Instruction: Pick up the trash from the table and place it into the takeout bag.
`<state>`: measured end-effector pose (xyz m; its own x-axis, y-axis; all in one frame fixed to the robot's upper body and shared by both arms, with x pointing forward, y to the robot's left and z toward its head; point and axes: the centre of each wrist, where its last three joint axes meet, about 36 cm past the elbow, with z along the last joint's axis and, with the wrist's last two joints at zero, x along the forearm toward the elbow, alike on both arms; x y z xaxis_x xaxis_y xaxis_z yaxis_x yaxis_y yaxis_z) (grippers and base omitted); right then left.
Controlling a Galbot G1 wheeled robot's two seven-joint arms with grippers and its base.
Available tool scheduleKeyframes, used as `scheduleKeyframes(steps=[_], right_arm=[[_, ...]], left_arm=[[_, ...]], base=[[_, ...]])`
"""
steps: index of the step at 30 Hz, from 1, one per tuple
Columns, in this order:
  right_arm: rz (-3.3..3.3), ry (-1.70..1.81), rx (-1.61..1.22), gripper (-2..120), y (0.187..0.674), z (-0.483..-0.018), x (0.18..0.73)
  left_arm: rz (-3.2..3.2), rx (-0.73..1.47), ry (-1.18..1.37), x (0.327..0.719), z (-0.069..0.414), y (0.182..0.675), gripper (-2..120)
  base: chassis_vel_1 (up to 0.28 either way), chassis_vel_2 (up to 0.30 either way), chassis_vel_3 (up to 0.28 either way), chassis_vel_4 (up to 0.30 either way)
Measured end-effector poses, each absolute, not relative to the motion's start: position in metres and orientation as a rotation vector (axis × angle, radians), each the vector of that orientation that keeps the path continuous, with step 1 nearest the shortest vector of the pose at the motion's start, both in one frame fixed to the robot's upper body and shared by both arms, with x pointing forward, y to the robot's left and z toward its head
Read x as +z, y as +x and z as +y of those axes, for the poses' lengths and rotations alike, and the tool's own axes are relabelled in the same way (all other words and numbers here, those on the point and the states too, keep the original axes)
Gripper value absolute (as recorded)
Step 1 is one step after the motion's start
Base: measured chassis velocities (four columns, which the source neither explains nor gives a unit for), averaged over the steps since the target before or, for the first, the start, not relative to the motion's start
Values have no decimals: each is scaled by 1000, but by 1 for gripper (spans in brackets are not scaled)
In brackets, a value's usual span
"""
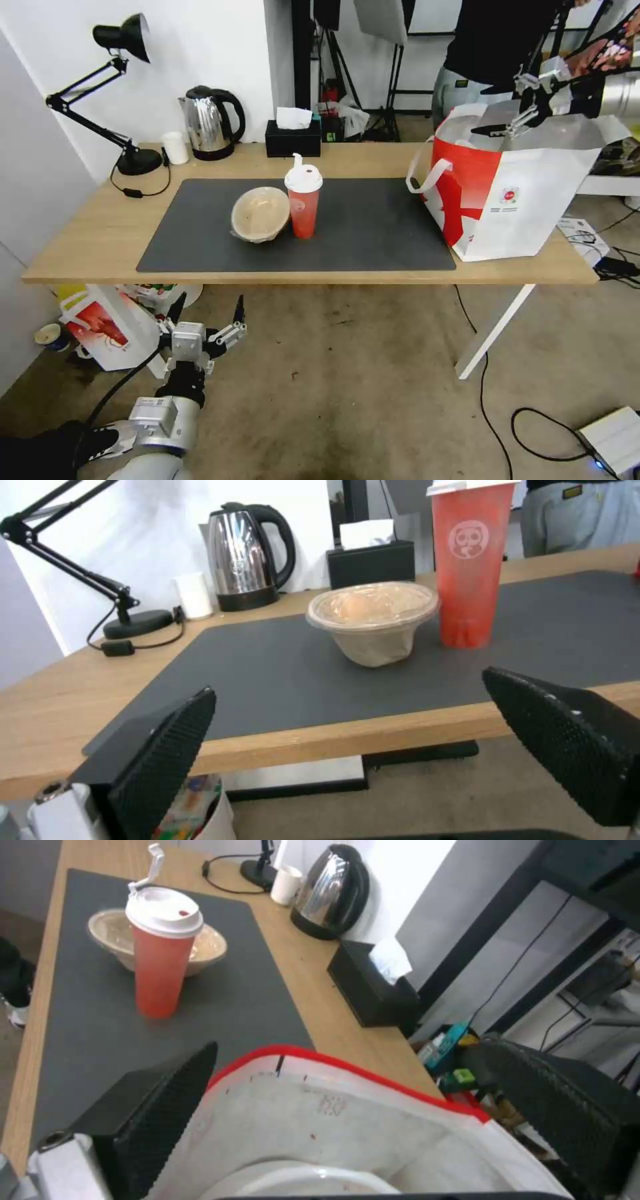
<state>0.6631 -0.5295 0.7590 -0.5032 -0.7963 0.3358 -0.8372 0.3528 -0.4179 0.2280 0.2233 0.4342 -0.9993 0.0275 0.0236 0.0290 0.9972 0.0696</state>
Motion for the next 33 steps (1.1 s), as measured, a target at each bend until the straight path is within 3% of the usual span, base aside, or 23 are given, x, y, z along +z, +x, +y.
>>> scheduleKeyframes(steps=[23, 33], right_arm=[[-2882, 1545, 688, 100, 633, -485, 746], [-3377, 1178, 336, 100, 579, -401, 679]], left_arm=[[-3117, -109, -44, 434, 223, 228, 100], [-3117, -109, -44, 434, 223, 228, 100]], base=[[0, 0, 0, 0], [0, 0, 0, 0]])
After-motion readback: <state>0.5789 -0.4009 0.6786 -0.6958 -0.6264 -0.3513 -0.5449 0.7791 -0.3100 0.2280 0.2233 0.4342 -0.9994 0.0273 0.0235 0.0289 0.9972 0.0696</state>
